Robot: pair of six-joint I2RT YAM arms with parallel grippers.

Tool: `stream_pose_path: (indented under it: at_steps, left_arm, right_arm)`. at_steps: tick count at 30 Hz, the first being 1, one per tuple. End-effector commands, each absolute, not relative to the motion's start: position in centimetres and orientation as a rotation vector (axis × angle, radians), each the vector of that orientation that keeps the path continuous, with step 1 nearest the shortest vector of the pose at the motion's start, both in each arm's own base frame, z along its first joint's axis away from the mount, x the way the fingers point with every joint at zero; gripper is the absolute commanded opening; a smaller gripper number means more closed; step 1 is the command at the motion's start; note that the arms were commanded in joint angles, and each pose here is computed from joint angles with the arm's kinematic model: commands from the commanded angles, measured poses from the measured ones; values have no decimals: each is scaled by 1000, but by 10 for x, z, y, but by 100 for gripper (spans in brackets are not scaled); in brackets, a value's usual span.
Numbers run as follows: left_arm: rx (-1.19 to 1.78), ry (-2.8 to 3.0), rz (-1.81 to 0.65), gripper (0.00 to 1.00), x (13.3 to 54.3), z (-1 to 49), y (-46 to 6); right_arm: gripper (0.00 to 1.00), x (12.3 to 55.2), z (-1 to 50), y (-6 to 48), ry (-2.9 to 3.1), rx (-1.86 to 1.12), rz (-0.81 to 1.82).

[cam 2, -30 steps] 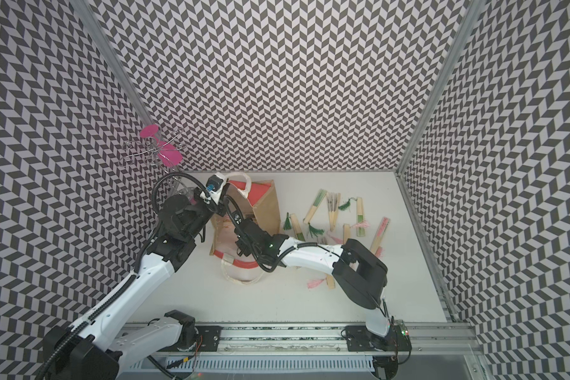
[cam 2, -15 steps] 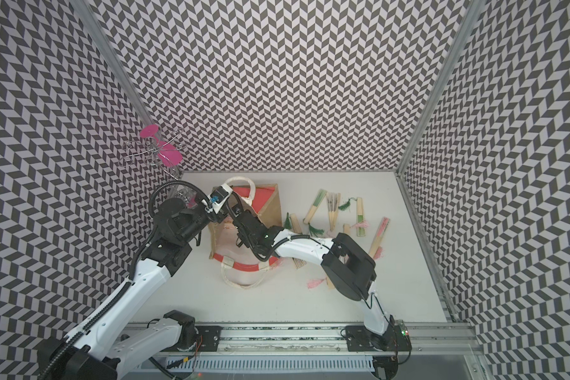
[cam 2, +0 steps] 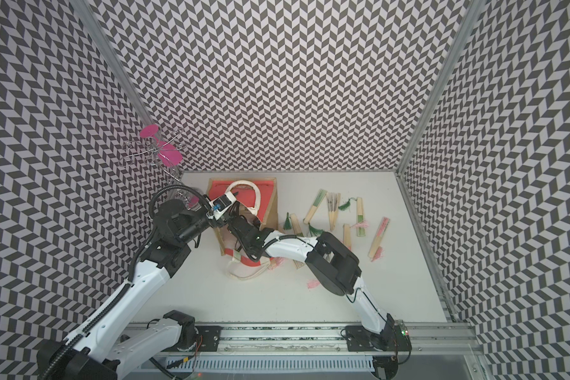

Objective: Take out the folding fans from the tote bags
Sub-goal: Pick up the folding fan from the canvas bag.

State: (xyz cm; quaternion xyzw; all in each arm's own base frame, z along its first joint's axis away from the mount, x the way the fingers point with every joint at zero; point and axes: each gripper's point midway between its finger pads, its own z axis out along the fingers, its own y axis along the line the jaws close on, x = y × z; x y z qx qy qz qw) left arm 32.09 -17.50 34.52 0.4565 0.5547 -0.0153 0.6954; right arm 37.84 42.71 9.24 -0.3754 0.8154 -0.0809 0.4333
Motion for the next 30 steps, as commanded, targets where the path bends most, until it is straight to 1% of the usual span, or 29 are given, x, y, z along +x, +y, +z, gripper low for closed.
stream_pose_path:
  at_steps: [1, 4, 9, 13, 16, 18, 21, 26, 27, 30]
  left_arm:
    - [1066, 1118, -88, 0, 305, 370, -190]
    - [1125, 1100, -126, 0, 297, 366, -197]
    - [1205, 1014, -181, 0, 272, 372, -205]
    - [1313, 911, -233, 0, 240, 378, -211]
    - [1417, 839, -278, 0, 212, 377, -214]
    - [1446, 815, -285, 0, 201, 378, -213]
    - [1436, 816, -262, 0, 198, 379, -210]
    - [1433, 862, -261, 0, 207, 373, -211]
    - [1471, 851, -291, 0, 201, 370, -215]
    - [1600, 724, -368, 0, 164, 366, -219]
  right_arm:
    - [61, 388, 108, 416, 1954, -873, -323]
    - [65, 388, 127, 413, 1875, -817, -364]
    - [66, 397, 136, 410, 1822, -787, -443]
    - [66, 402, 135, 409, 1802, -787, -511]
    - [66, 405, 145, 404, 1786, -744, -537]
    - [66, 407, 154, 398, 1775, -701, -559]
    - [65, 409, 170, 387, 1740, -632, -612]
    - [65, 408, 199, 374, 1676, -535, -651]
    - [65, 407, 204, 370, 1665, -513, -653]
    - [65, 403, 216, 359, 1641, -458, -654]
